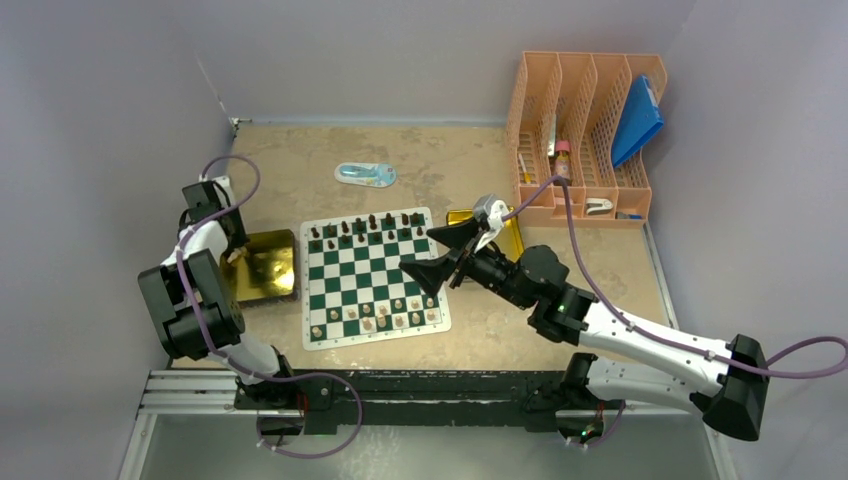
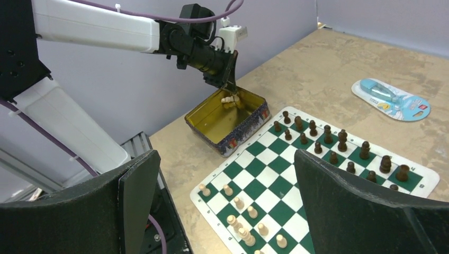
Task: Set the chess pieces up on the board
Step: Pick up the chess piece from the storage box.
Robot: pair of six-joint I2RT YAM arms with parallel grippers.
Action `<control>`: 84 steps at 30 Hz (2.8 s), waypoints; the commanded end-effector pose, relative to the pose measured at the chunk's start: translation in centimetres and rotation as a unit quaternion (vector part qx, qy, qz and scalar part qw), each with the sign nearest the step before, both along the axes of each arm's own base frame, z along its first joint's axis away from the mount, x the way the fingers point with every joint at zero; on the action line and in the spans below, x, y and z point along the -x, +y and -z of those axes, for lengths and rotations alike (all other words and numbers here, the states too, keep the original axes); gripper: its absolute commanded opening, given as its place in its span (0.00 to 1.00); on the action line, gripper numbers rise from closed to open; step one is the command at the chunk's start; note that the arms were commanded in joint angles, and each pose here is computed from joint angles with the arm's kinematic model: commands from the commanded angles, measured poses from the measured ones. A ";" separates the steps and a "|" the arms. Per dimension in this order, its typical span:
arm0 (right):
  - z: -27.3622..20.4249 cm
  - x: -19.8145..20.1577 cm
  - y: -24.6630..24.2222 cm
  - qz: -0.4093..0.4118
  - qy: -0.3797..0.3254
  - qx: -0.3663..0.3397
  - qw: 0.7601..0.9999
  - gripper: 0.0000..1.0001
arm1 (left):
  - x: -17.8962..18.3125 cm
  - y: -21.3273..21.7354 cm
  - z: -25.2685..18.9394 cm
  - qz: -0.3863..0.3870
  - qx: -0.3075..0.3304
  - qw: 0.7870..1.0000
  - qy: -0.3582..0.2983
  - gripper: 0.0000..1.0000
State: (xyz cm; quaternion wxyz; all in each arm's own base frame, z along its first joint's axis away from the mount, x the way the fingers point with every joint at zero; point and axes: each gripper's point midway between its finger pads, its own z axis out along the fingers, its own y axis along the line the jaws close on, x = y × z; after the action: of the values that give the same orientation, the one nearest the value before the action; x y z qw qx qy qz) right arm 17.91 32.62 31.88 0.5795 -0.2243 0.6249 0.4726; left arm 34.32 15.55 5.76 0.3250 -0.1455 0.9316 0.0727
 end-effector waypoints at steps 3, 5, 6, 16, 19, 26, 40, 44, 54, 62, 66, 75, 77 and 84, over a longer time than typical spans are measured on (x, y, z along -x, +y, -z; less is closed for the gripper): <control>-0.6 -1.6 2.2 0.013 0.047 -0.042 0.998 0.97 | -1.9 2.2 -2.6 -0.048 -0.037 0.997 -0.043 0.00; 0.0 -2.7 4.2 0.014 0.075 -0.037 0.996 0.93 | -2.5 2.1 -3.2 -0.042 -0.033 0.997 -0.054 0.00; 0.3 -3.1 5.5 0.009 0.087 -0.033 0.996 0.91 | -2.7 2.0 -3.3 -0.039 -0.030 0.997 -0.057 0.00; 8.1 -7.5 17.8 -0.037 0.202 -0.017 0.979 0.68 | -2.8 1.4 -2.7 -0.050 -0.004 0.997 -0.059 0.00; 9.7 -7.8 20.8 -0.060 0.229 -0.027 0.971 0.64 | -3.2 0.8 -2.5 -0.044 0.016 0.997 -0.066 0.00; 13.4 -8.4 26.0 -0.064 0.260 -0.020 0.963 0.57 | -3.0 0.8 -2.4 -0.044 0.015 0.997 -0.060 0.00; 18.9 -10.1 29.1 0.004 0.289 0.011 0.957 0.46 | -2.5 0.6 -2.8 -0.041 0.010 0.997 -0.057 0.00; 20.4 -10.5 29.6 0.022 0.299 0.024 0.954 0.47 | -2.5 0.6 -3.1 -0.042 0.011 0.997 -0.060 0.00; 22.1 -10.9 30.6 0.027 0.300 0.037 0.953 0.39 | -1.9 -0.9 -3.2 -0.024 0.018 0.998 -0.049 0.00; 22.7 -10.9 30.3 0.034 0.298 0.041 0.953 0.31 | -1.1 -2.0 -2.7 -0.019 0.039 0.998 -0.049 0.00; 23.0 -10.8 30.6 0.028 0.300 0.041 0.953 0.29 | -1.1 -2.3 -3.1 -0.013 0.037 0.998 -0.050 0.00; 22.0 -10.5 30.9 0.017 0.293 0.032 0.955 0.29 | -1.6 -2.9 -6.5 -0.012 0.046 0.996 -0.079 0.00; 21.9 -10.4 30.9 0.011 0.289 0.035 0.957 0.30 | -1.4 -3.4 -7.0 -0.013 0.056 0.995 -0.078 0.00; 20.9 -9.9 30.6 0.002 0.282 0.035 0.959 0.32 | -0.5 -3.4 -8.8 -0.025 0.043 0.993 -0.104 0.00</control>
State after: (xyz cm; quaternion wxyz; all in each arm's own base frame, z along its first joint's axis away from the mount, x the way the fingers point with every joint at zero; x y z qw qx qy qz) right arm 28.09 62.51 6.53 0.3516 -0.0929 0.8090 0.4618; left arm 34.04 12.20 11.34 0.3657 -0.1876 0.9113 0.0244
